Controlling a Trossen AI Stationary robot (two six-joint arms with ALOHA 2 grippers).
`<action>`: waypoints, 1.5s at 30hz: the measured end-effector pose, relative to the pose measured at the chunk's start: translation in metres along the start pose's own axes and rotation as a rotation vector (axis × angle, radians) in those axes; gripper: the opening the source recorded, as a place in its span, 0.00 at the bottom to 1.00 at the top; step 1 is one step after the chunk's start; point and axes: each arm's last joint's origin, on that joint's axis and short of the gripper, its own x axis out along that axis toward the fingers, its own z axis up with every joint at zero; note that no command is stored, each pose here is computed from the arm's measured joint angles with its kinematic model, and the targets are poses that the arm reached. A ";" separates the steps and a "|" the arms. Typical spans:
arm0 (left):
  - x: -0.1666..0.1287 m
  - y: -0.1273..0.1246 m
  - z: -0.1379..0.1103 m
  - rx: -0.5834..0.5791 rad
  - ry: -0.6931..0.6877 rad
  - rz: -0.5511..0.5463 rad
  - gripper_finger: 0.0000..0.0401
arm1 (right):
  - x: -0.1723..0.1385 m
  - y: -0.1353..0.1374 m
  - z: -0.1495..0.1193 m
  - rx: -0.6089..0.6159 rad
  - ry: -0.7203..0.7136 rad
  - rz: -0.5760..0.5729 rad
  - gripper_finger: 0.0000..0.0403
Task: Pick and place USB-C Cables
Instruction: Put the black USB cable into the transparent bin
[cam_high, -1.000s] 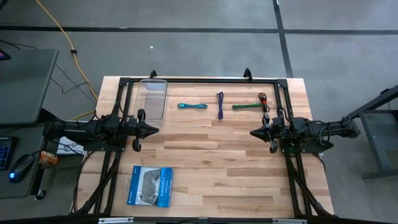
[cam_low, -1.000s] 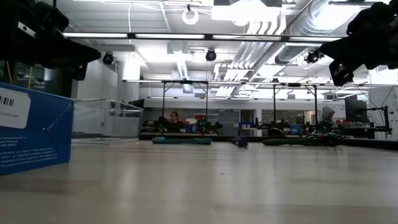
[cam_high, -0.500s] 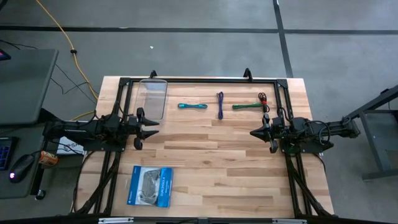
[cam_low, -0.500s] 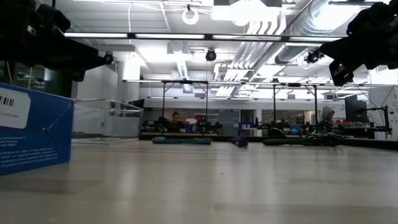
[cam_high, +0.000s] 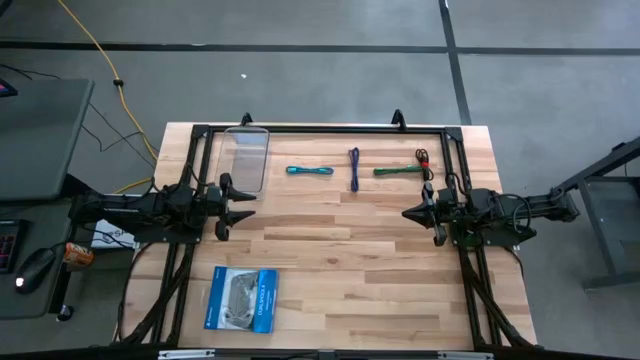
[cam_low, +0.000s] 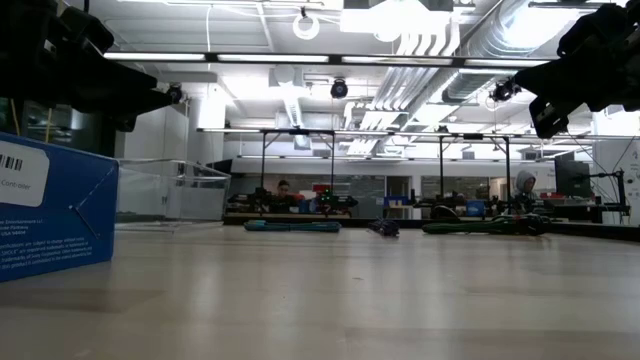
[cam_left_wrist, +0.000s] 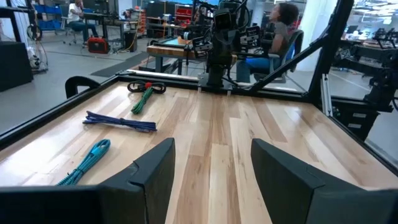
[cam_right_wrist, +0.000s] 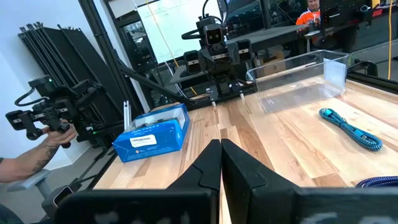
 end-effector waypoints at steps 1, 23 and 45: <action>0.000 0.000 0.000 -0.015 -0.003 -0.001 0.48 | 0.000 0.000 0.000 0.000 -0.001 0.000 0.01; 0.001 -0.013 0.139 0.015 -0.189 0.000 0.48 | 0.000 0.000 0.000 0.000 0.000 0.000 0.01; 0.009 -0.015 0.147 0.066 -0.181 -0.026 0.48 | 0.000 0.000 0.000 0.000 0.000 0.000 0.01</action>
